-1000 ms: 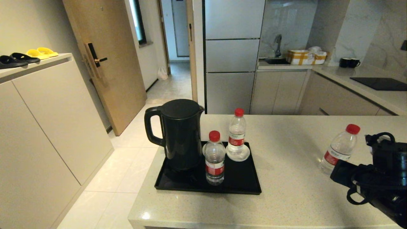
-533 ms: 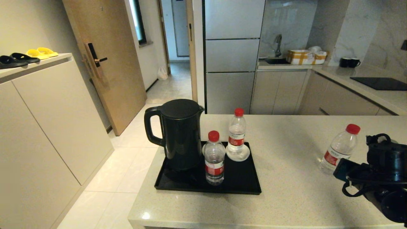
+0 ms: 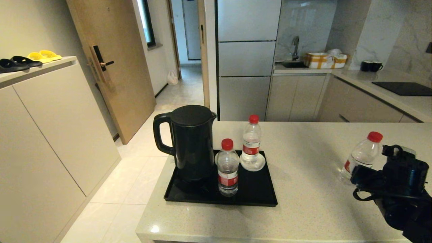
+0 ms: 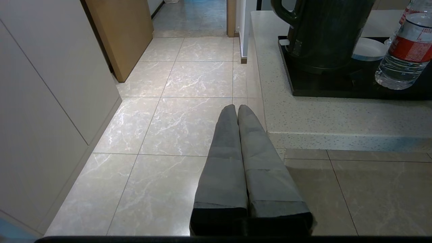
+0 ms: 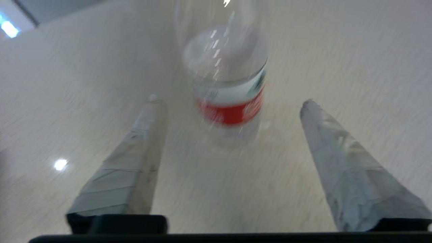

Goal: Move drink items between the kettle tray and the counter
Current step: Return the bottled water to its original position

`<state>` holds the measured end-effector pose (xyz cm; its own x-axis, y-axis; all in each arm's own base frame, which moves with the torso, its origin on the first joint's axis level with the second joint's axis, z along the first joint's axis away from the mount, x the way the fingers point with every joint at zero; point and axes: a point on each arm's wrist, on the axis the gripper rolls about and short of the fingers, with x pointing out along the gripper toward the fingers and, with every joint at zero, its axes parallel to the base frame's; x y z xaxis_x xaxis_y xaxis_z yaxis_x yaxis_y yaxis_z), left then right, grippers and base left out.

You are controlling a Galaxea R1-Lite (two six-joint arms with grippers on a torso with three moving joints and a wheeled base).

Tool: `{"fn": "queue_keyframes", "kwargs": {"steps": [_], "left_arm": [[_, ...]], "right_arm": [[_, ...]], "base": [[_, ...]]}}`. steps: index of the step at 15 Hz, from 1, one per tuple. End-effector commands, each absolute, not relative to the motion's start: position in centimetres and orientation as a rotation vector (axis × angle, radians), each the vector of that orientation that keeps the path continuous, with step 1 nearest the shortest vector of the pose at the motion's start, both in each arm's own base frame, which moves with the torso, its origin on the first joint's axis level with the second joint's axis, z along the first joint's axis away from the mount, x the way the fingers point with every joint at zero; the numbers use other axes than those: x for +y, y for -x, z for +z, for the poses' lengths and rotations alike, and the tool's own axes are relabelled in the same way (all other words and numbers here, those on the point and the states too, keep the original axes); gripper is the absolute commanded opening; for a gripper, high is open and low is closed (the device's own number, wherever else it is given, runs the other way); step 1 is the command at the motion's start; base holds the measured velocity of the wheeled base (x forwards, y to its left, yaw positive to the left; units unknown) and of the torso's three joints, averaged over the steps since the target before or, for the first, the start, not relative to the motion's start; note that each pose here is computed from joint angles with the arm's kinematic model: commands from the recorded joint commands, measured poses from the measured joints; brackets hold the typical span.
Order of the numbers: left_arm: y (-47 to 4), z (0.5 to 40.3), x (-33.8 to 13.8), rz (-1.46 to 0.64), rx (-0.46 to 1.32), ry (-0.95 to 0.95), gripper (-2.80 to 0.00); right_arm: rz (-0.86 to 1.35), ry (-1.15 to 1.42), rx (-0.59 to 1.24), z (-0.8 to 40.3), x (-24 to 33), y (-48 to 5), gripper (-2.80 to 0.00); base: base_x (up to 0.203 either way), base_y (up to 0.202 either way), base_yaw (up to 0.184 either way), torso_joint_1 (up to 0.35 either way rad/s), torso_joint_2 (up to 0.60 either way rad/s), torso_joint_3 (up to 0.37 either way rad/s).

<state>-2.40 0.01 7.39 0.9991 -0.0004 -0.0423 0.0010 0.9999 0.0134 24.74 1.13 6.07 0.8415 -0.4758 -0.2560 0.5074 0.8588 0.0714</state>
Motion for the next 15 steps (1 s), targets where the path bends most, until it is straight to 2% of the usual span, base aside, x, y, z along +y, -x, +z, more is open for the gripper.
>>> {"fn": "queue_keyframes", "kwargs": {"steps": [1, 8, 15], "left_arm": [[2.4, 7.4, 0.0, 0.000, 0.043, -0.014, -2.80], [2.4, 7.4, 0.0, 0.000, 0.044, -0.014, -2.80], [2.4, 7.4, 0.0, 0.000, 0.044, -0.014, -2.80]], "right_arm": [[-0.538, -0.120, 0.251, 4.8, 0.8, -25.0, 0.00], [-0.573, -0.111, 0.311, 2.7, 0.1, -26.0, 0.00], [-0.575, -0.148, 0.280, 1.9, -1.5, -28.6, 0.00]], "base": [[0.000, 0.000, 0.000, 0.000, 0.00, 0.000], [0.000, 0.000, 0.000, 0.000, 0.00, 0.000], [0.000, 0.000, 0.000, 0.000, 0.00, 0.000]]}}
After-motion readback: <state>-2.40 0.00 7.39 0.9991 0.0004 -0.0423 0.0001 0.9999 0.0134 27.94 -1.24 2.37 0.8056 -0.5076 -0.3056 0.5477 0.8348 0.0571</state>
